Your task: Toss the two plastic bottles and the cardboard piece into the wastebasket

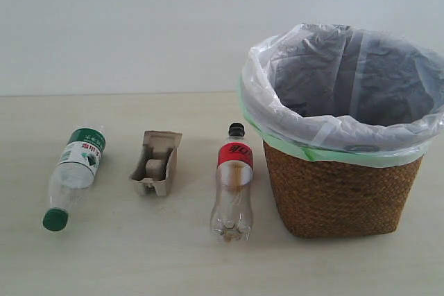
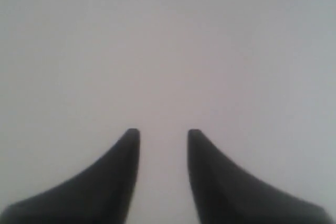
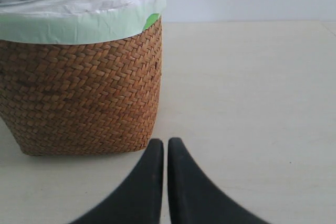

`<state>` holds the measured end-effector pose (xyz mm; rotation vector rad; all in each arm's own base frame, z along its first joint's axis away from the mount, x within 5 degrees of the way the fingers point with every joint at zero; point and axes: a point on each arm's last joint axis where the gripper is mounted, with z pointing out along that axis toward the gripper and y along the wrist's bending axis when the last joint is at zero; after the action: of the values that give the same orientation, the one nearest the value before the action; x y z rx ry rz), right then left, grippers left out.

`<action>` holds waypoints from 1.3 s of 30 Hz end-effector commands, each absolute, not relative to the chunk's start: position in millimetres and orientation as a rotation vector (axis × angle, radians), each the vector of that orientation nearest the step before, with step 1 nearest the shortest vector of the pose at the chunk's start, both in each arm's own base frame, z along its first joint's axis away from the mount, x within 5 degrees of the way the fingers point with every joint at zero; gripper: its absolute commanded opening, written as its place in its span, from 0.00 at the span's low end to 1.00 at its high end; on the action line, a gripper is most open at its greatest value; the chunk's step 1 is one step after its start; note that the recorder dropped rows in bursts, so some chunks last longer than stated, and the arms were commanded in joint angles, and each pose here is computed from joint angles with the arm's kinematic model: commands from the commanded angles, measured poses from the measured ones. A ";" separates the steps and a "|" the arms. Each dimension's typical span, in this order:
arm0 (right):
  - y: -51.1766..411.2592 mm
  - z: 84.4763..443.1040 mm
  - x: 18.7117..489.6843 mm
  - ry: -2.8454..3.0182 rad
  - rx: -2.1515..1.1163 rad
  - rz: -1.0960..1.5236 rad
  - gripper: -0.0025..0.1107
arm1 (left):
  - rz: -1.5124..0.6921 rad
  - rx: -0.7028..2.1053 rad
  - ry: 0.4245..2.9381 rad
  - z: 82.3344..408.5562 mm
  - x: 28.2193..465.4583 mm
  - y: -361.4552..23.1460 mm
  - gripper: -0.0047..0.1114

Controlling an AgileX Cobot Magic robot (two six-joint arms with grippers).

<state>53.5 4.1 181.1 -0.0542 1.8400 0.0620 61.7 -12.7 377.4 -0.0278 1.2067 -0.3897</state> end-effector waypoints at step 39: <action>3.8 182.3 53.4 1.825 -0.050 0.057 0.02 | 0.037 0.265 2.693 181.2 392.6 -64.1 0.75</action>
<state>53.5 4.1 181.1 -0.0542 1.8400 0.0620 385.6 -66.2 186.0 0.2656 2.7035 0.0329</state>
